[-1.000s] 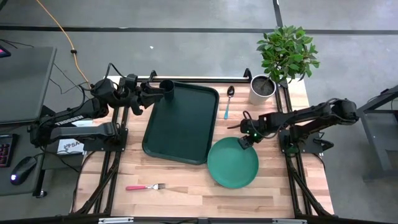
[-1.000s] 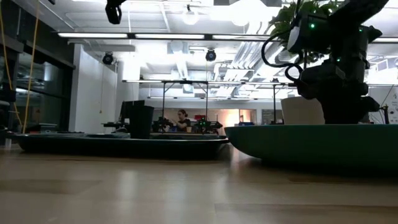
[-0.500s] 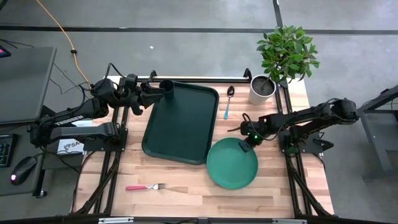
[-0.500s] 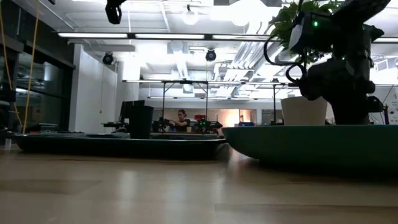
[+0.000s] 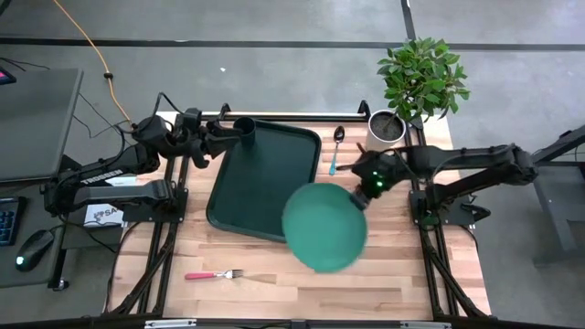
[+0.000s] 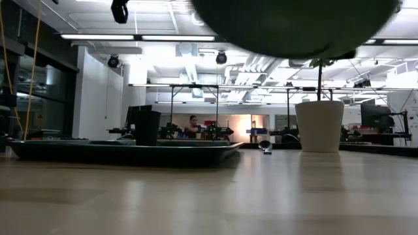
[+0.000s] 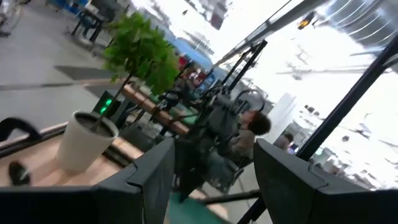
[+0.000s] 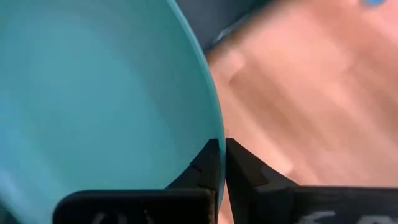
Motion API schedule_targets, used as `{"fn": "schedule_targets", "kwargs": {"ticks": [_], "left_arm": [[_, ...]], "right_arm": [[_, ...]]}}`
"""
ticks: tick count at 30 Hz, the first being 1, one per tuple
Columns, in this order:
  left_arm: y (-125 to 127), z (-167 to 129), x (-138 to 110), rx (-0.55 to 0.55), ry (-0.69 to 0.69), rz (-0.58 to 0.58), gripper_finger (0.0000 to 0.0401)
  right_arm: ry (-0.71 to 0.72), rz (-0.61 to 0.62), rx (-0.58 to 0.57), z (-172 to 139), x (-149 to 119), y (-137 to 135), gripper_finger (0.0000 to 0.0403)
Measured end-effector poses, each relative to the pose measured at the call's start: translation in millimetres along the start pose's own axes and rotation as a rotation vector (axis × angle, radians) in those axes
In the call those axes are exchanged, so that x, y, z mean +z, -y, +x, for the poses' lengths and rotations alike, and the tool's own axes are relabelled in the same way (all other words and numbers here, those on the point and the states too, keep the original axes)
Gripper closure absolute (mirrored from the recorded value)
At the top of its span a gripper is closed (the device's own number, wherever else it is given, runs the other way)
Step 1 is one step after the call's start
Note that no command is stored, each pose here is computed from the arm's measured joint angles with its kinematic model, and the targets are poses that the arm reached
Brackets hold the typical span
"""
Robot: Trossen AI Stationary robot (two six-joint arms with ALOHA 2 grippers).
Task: Pick and place plate/cup/fork/spoon on tray
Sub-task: Put the green plate on the black serving tray to the bottom right of the black cup
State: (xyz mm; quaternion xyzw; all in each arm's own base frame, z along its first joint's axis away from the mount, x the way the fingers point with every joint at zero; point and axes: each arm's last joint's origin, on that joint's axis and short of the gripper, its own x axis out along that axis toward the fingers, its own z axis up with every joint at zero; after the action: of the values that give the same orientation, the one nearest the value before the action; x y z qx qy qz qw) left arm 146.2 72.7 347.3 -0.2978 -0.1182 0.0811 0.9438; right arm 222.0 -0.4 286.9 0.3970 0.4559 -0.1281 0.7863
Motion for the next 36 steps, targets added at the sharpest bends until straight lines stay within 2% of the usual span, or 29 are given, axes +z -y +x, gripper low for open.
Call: {"fn": "schedule_targets", "kwargs": {"ticks": [3,6,11,14,18,24,36], "left_arm": [[3.4,-0.2,3.9,-0.035,0.036,0.023,0.0199],[5.7,-0.4,6.3,-0.061,0.059,0.044,0.0199],[7.2,-1.3,7.8,-0.072,0.072,0.049,0.0199],[7.1,-1.3,7.6,-0.070,0.071,0.049,0.0199],[7.0,-1.3,7.6,-0.068,0.071,0.050,0.0199],[6.7,-1.3,7.7,-0.060,0.077,0.049,0.0199],[6.8,-1.4,7.9,-0.059,0.080,0.048,0.0199]], "right_arm": [[0.095,0.020,-0.024,17.7,20.3,-6.8,0.0402],[0.193,0.108,-0.007,47.8,46.0,-9.7,0.0402],[0.293,0.261,0.037,102.9,87.7,6.2,0.0402],[0.308,0.351,0.037,129.2,102.0,21.4,0.0402],[0.268,0.450,-0.002,157.7,107.0,40.9,0.0403],[0.225,0.532,-0.016,178.1,109.2,47.4,0.0403],[0.229,0.549,-0.052,184.6,120.0,42.6,0.0402]]}}
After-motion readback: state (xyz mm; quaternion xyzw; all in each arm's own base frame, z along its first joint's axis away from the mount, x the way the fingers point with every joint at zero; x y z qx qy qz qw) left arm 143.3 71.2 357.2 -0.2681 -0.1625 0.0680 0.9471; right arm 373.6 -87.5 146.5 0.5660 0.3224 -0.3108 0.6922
